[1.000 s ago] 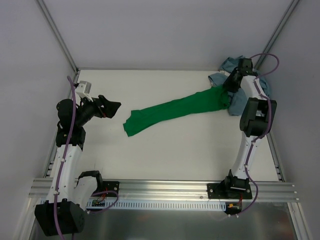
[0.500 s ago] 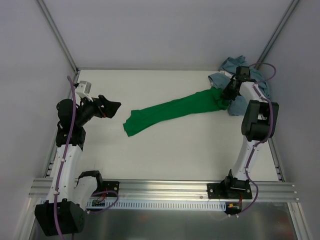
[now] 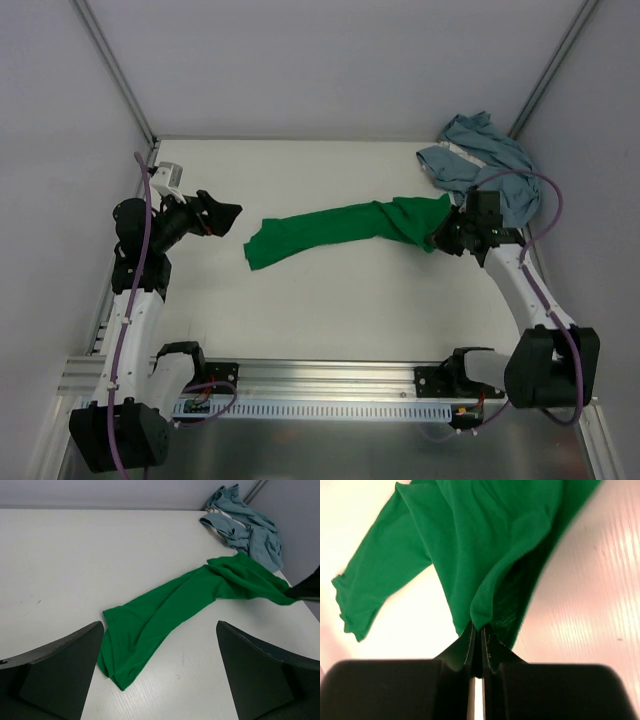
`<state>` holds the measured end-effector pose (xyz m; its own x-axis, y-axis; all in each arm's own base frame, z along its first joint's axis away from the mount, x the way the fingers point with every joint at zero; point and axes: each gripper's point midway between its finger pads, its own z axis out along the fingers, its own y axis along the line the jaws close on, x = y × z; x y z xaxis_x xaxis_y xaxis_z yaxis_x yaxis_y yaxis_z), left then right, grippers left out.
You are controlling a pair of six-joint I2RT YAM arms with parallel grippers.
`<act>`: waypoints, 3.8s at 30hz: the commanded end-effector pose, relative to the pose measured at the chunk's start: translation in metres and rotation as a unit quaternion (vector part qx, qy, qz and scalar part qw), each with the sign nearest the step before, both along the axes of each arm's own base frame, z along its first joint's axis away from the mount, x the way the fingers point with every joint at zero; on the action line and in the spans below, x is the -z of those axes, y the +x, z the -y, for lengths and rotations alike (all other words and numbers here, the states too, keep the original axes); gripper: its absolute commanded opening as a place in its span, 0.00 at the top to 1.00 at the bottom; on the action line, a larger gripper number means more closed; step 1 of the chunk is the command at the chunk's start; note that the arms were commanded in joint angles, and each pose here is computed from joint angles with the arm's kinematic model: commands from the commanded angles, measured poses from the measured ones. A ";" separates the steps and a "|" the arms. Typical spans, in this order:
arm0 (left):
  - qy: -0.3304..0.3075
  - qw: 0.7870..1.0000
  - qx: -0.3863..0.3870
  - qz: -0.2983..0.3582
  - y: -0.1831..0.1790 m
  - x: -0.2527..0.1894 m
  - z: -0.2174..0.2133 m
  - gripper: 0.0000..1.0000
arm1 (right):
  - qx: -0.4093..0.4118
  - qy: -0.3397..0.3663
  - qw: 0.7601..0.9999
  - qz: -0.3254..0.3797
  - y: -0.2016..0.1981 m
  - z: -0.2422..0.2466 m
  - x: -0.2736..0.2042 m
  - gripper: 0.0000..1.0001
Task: Fold and stack the t-shirts
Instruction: Move the tshirt to the center of the board, then flatten out the tshirt
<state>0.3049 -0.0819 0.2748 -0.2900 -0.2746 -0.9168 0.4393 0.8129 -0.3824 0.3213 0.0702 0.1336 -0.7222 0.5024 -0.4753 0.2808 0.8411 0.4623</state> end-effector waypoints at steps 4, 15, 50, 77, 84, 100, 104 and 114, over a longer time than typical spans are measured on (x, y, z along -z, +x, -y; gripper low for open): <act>0.001 1.000 0.008 0.018 -0.005 -0.014 0.005 0.01 | 0.016 0.017 0.999 -0.043 -0.084 0.002 0.033 0.99; -0.050 0.997 0.060 -0.021 -0.050 -0.022 0.039 0.01 | 0.040 -0.001 0.999 -0.020 -0.130 0.014 0.044 0.01; -0.021 0.997 0.061 -0.053 -0.084 0.025 0.037 0.01 | 0.089 -0.144 0.983 -0.075 -0.049 0.066 0.070 0.32; -0.036 0.987 -0.052 -0.144 -0.029 0.064 0.010 0.01 | 0.069 -0.114 0.988 -0.081 -0.027 0.056 0.077 1.00; 0.008 0.966 -0.076 -0.246 0.024 0.117 0.021 0.01 | 0.059 -0.103 0.992 -0.053 -0.038 0.051 0.050 1.00; 0.237 0.938 -0.003 -0.252 0.133 0.155 0.079 0.09 | 0.047 -0.091 0.995 -0.007 -0.057 0.047 0.010 0.99; 0.285 0.914 0.000 -0.288 0.141 0.182 0.081 0.11 | 0.044 -0.100 0.994 -0.007 -0.064 0.049 0.006 0.99; 0.327 0.875 -0.005 -0.357 0.120 0.221 0.065 0.13 | 0.041 -0.099 0.994 -0.005 -0.068 0.050 0.003 1.00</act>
<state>0.4288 -0.1492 0.0481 -0.8500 0.1997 -0.4875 0.2500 0.9674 -0.0396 0.2469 0.0219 0.1106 -0.7156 0.4608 -0.5250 0.3749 0.8875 0.2680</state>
